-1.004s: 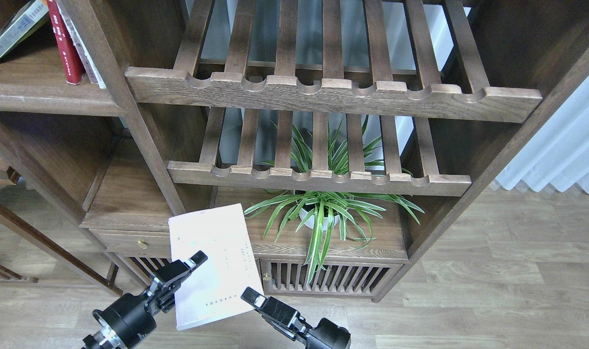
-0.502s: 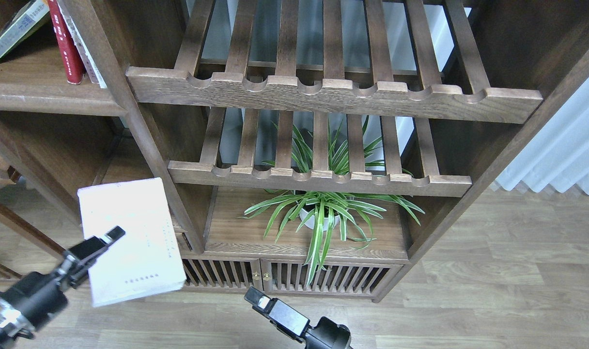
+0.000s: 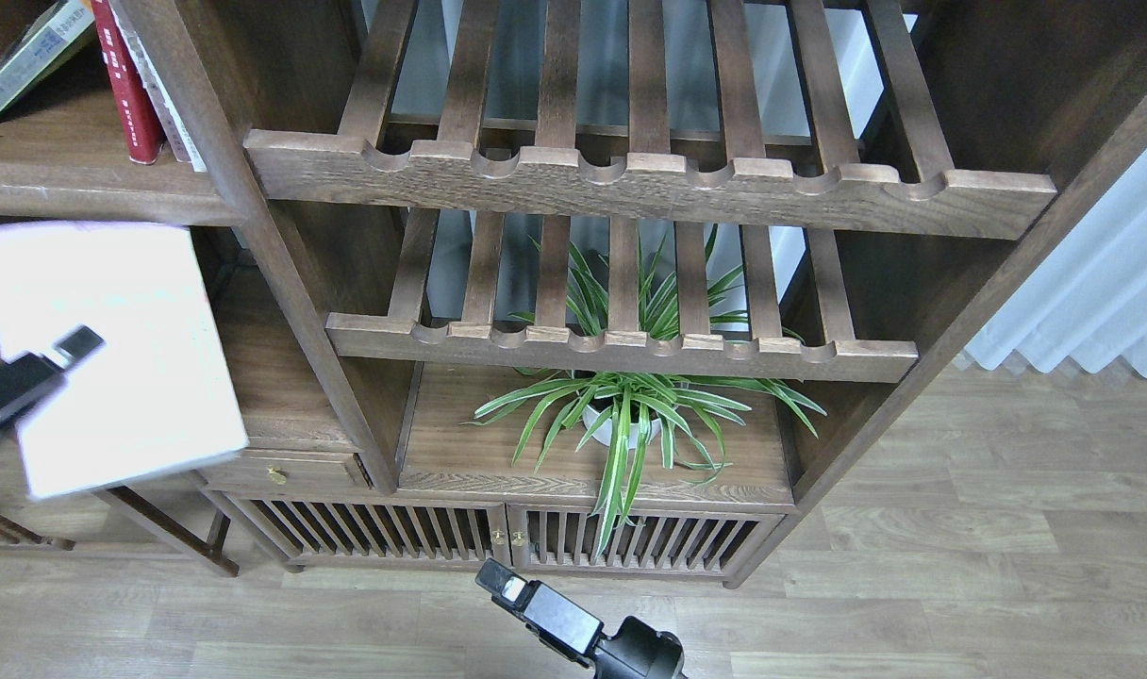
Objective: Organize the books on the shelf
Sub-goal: 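Carry the white book with the left gripper to the tall shelf, then insert the white book upright into the tall shelf with the left gripper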
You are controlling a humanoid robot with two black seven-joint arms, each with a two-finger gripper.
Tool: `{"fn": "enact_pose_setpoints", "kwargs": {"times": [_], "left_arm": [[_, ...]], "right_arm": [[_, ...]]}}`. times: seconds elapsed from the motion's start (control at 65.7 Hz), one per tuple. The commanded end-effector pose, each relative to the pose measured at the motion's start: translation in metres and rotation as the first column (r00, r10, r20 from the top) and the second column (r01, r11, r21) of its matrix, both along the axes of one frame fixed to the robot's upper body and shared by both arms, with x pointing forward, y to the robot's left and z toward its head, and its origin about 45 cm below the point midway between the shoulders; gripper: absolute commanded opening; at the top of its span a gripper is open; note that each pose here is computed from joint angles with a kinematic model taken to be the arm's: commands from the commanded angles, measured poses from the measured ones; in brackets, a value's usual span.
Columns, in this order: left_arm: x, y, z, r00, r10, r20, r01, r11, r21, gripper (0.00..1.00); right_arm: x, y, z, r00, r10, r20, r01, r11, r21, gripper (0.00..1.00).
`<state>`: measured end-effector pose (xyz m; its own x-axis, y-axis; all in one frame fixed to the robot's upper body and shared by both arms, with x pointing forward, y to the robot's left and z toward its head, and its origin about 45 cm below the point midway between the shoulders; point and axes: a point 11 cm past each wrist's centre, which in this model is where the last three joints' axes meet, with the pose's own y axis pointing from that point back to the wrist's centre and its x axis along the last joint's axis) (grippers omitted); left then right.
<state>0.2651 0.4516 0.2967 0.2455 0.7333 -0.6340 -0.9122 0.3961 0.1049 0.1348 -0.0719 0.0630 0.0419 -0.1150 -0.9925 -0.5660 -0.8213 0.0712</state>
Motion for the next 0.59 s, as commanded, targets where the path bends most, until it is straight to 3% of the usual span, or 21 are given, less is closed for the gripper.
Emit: {"fn": "enact_pose_setpoints", "kwargs": {"times": [0.0, 0.411, 0.578], "left_arm": [[0.01, 0.013, 0.033, 0.996, 0.008, 0.092, -0.018, 0.994, 0.107, 0.1], [0.026, 0.039, 0.104, 0.963, 0.024, 0.267, -0.116, 0.935, 0.334, 0.1], [0.041, 0.047, 0.15, 0.937, 0.012, 0.35, -0.173, 0.885, 0.432, 0.1]], "right_arm": [[0.0, 0.0, 0.0, 1.0, 0.002, 0.0, -0.002, 1.0, -0.001, 0.99], [0.0, 0.0, 0.0, 1.0, -0.001, 0.001, 0.001, 1.0, -0.002, 0.99], [0.0, 0.0, 0.0, 1.0, -0.001, 0.001, 0.001, 1.0, -0.002, 0.99]]}}
